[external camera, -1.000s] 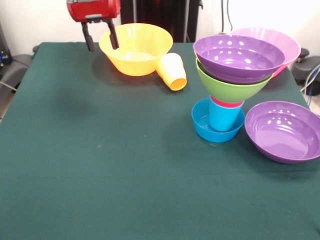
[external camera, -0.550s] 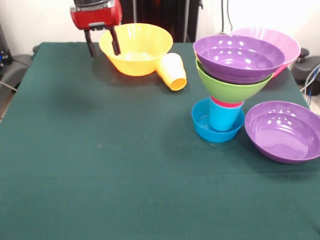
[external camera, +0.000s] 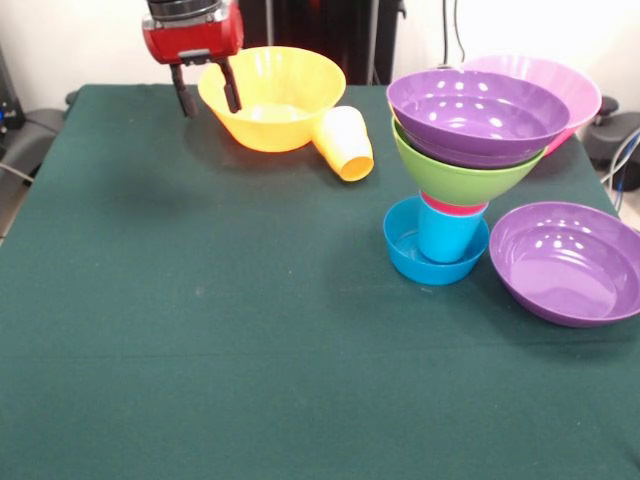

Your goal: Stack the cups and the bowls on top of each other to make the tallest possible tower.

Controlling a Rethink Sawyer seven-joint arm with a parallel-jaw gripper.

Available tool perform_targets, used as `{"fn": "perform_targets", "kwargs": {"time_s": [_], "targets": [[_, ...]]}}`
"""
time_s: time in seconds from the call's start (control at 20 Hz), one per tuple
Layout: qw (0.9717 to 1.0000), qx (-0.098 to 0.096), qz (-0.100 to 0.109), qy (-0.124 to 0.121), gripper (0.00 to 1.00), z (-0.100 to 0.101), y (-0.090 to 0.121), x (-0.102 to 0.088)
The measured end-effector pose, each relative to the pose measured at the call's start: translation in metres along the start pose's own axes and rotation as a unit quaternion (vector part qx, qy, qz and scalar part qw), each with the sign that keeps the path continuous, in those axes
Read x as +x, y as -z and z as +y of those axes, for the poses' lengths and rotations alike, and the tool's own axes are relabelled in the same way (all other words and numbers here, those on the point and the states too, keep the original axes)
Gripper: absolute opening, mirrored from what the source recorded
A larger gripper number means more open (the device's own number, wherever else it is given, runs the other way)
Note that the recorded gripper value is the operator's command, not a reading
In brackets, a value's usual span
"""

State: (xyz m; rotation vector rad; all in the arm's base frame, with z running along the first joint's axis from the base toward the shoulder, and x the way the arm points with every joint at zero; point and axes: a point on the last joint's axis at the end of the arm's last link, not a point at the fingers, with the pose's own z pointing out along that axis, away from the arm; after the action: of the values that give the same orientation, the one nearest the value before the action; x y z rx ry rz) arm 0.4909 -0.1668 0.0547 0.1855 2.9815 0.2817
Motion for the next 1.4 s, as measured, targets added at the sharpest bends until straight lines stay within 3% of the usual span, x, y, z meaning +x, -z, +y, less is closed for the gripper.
{"fn": "perform_targets", "kwargs": {"time_s": [0.7,1.4], "targets": [[1.0000,-0.003,0.007,-0.007,1.00,-0.005,0.001,0.012],[0.9996,-0.007,0.028,-0.003,1.00,-0.004,-0.009,0.036]]}}
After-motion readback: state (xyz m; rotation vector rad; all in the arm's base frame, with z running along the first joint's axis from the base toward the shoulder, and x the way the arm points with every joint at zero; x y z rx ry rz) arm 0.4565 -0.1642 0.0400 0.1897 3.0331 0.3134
